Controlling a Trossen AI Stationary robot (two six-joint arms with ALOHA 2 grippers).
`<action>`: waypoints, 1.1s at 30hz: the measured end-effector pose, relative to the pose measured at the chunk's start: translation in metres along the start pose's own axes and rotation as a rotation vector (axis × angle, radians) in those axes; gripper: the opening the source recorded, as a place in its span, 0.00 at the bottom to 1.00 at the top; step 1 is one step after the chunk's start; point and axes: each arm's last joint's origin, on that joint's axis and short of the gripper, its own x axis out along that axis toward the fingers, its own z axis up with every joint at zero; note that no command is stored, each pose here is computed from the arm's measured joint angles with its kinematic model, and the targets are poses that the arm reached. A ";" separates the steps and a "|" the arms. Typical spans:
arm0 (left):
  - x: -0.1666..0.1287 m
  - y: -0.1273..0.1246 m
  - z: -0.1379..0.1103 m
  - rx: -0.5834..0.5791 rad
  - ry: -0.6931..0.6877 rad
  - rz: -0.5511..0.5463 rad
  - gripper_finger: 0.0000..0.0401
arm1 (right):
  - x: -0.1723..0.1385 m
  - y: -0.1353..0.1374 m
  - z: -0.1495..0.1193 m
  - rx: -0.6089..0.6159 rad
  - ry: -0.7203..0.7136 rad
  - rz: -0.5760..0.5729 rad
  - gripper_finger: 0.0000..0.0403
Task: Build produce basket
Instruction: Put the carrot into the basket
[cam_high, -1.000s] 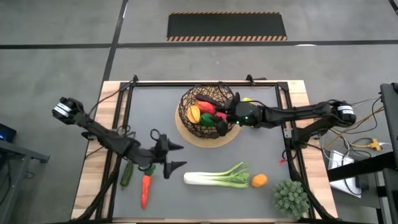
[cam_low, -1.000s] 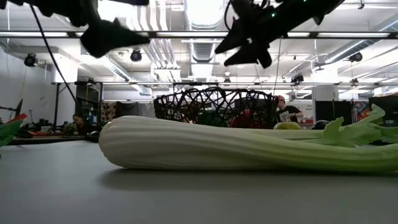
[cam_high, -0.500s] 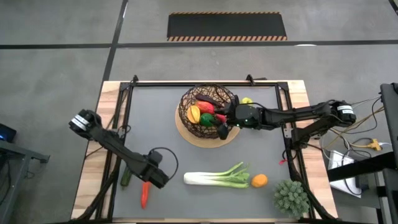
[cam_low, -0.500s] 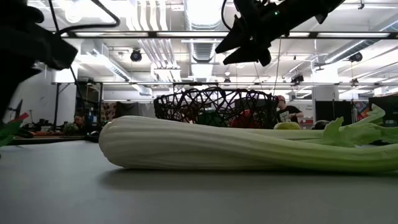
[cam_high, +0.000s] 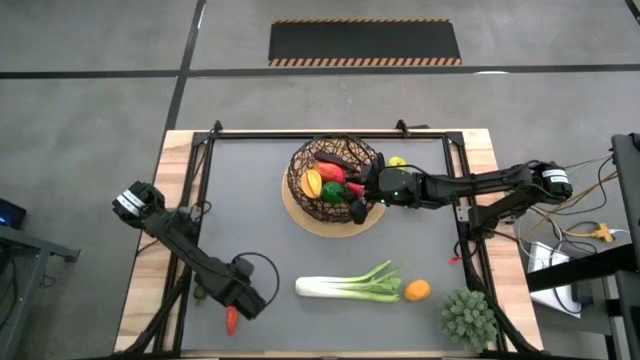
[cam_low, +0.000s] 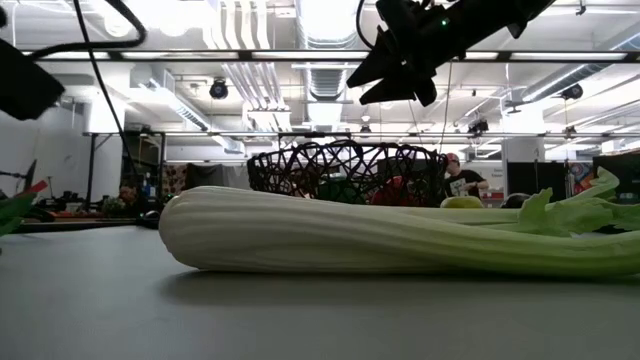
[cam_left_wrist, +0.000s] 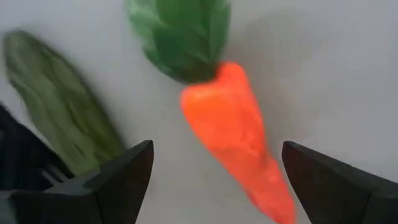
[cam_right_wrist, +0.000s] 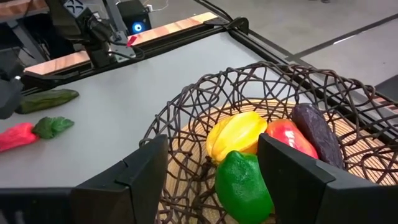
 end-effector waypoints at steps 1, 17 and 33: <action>0.001 -0.002 -0.001 -0.001 0.004 -0.022 0.84 | 0.000 0.000 0.000 0.000 0.000 0.000 0.57; 0.025 -0.002 0.003 0.014 0.007 -0.062 0.74 | 0.000 0.000 0.000 0.002 0.002 0.000 0.57; 0.022 -0.003 0.004 0.169 -0.073 -0.105 0.22 | -0.001 0.006 -0.002 -0.005 0.005 0.018 0.57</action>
